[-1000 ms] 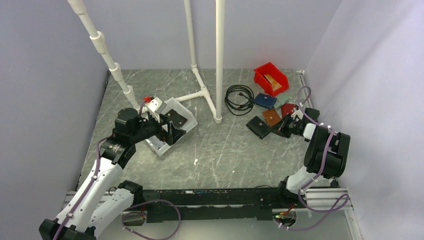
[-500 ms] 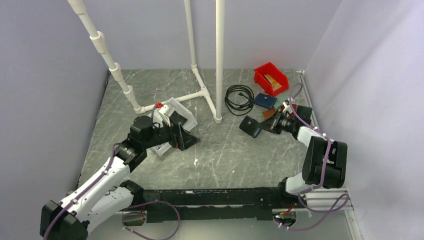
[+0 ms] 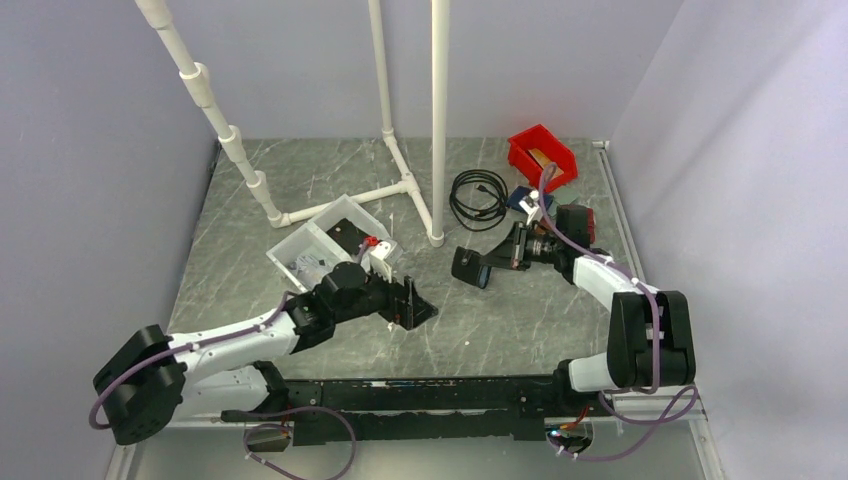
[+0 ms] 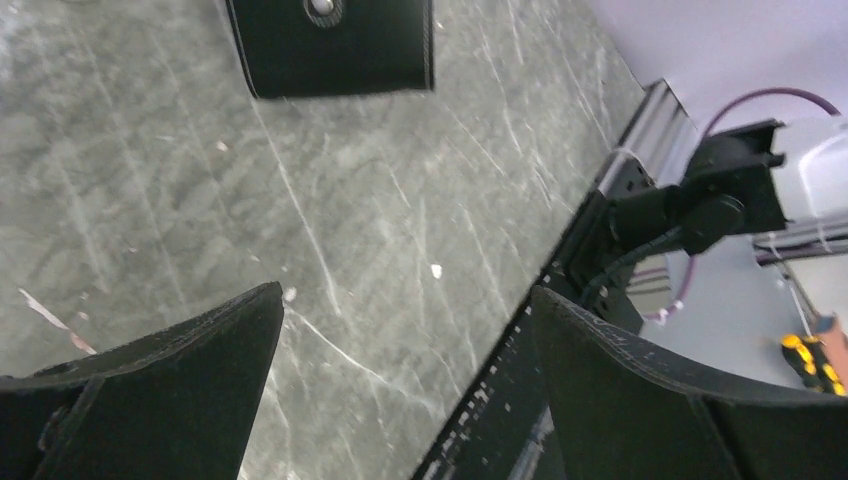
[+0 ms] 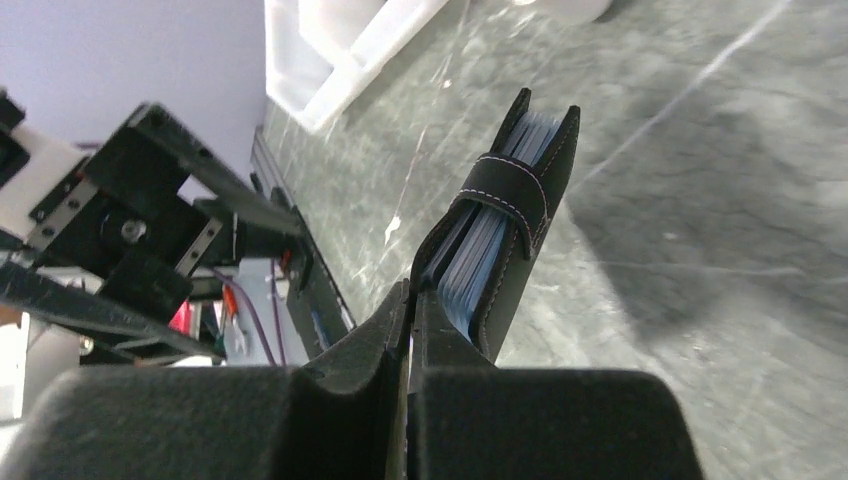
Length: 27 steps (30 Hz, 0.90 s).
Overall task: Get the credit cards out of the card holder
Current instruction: Open the card holder at the center of the board.
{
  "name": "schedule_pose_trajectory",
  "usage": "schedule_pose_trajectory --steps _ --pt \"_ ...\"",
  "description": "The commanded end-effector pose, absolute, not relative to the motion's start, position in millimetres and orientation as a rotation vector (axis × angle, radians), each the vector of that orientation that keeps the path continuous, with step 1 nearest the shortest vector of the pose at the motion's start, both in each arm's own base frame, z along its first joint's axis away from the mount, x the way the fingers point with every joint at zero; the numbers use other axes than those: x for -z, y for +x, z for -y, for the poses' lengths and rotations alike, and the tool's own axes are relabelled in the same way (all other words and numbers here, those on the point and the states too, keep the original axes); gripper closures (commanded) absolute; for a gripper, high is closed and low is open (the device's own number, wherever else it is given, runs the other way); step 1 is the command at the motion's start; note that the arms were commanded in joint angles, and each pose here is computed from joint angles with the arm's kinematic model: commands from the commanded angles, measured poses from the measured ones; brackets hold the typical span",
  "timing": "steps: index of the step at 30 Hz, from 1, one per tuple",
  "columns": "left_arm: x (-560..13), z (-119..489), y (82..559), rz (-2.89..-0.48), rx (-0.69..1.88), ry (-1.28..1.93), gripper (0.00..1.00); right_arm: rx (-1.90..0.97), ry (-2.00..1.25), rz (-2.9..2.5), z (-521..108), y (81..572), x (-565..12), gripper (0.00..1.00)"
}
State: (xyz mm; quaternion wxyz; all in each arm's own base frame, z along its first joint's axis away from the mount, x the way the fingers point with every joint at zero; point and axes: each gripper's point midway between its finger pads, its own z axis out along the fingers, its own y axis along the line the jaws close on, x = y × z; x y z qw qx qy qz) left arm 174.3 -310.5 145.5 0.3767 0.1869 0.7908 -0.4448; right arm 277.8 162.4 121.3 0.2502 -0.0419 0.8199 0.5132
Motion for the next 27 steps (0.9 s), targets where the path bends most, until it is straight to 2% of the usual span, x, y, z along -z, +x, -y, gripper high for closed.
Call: schedule_pose_trajectory --steps 1,7,12,22,25,27 --pt "-160 313 198 -1.833 1.080 0.454 0.01 -1.472 -0.340 -2.130 -186 259 -141 1.00" --pt "-147 312 197 -1.807 1.085 0.460 0.01 -1.498 -0.418 -2.134 -203 244 -137 1.00" --pt "-135 310 200 -1.855 1.035 0.475 0.01 -1.364 -0.356 -2.233 -196 252 -112 1.00" --pt "-107 322 222 -1.945 0.897 0.535 0.11 -1.068 -0.232 -2.463 -169 268 -55 1.00" --pt "-99 322 229 -1.978 0.885 0.509 0.15 -1.045 -0.277 -2.450 -168 273 -60 0.88" --pt "-96 321 234 -1.995 0.910 0.475 0.15 -1.042 -0.341 -2.402 -169 276 -72 0.76"
